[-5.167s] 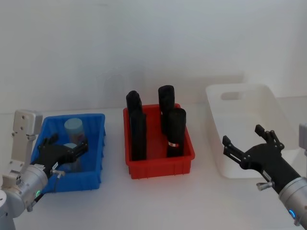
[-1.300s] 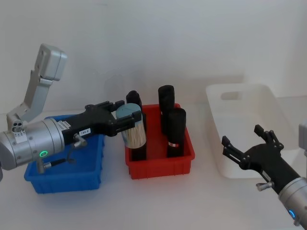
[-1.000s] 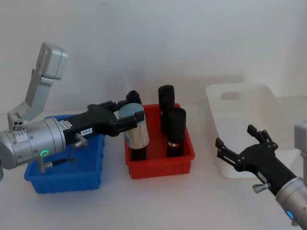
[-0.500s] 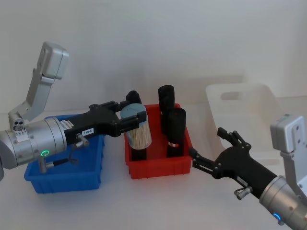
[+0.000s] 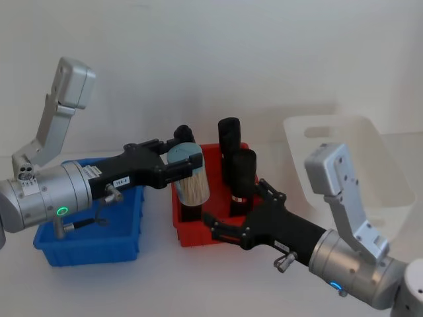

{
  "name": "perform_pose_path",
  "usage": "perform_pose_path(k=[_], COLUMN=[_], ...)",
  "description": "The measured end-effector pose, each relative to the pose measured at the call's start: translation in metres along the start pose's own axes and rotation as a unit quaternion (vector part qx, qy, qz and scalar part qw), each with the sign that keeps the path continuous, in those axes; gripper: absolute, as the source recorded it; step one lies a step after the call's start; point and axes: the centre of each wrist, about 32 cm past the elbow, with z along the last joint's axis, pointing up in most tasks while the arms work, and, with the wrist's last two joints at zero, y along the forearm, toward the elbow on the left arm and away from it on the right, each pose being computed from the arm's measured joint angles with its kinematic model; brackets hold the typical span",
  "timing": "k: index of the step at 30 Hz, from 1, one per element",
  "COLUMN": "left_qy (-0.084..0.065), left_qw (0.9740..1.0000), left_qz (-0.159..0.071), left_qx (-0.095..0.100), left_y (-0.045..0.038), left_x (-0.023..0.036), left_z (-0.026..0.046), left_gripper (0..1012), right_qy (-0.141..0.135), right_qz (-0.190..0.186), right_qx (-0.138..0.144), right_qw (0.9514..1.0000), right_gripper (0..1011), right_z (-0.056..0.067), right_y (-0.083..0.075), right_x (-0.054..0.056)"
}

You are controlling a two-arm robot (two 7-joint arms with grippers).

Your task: Pick the cotton swabs from the blue box and place them into the white box.

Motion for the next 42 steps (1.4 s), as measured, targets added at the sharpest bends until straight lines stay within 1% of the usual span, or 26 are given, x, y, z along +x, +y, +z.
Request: perform_pose_path(k=[5, 14, 15, 20, 31, 35, 36, 37, 38, 41, 42], left_qy=[0.000, 0.000, 0.000, 0.000, 0.000, 0.000, 0.000, 0.000, 0.000, 0.000, 0.000], left_qw=[1.0000, 1.0000, 1.0000, 1.0000, 1.0000, 1.0000, 1.0000, 1.0000, 1.0000, 1.0000, 1.0000], left_qz=[0.000, -0.001, -0.001, -0.001, -0.001, -0.001, -0.001, -0.001, -0.001, -0.001, -0.001], left_qx=[0.000, 0.000, 0.000, 0.000, 0.000, 0.000, 0.000, 0.000, 0.000, 0.000, 0.000], left_y=[0.0000, 0.0000, 0.0000, 0.0000, 0.0001, 0.0000, 0.0000, 0.0001, 0.0000, 0.0001, 0.0001], left_x=[0.0000, 0.0000, 0.0000, 0.0000, 0.0000, 0.0000, 0.0000, 0.0000, 0.0000, 0.0000, 0.0000], left_z=[0.0001, 0.0001, 0.0001, 0.0001, 0.0000, 0.0000, 0.0001, 0.0001, 0.0000, 0.0001, 0.0000], left_gripper=[669, 669, 669, 669, 669, 669, 669, 669, 669, 669, 669], right_qy=[-0.001, -0.001, -0.001, -0.002, -0.003, -0.002, -0.002, -0.002, -0.002, -0.001, -0.001], right_qz=[0.022, 0.036, 0.036, 0.037, 0.025, 0.021, 0.020, 0.020, 0.018, 0.016, 0.016], right_qx=[-0.009, -0.025, -0.025, -0.034, -0.046, -0.048, -0.048, -0.048, -0.048, -0.048, -0.048], right_qw=[0.9997, 0.9990, 0.9990, 0.9988, 0.9986, 0.9986, 0.9986, 0.9986, 0.9987, 0.9987, 0.9987], right_gripper=[1001, 1001, 1001, 1001, 996, 917, 884, 884, 836, 747, 747], right_z=[0.007, 0.015, 0.015, 0.018, 0.021, 0.022, 0.022, 0.022, 0.023, 0.023, 0.023], right_y=[0.019, 0.044, 0.044, 0.056, 0.070, 0.074, 0.075, 0.075, 0.076, 0.078, 0.078], right_x=[-0.001, 0.000, 0.000, 0.000, -0.003, -0.004, -0.004, -0.004, -0.004, -0.004, -0.004])
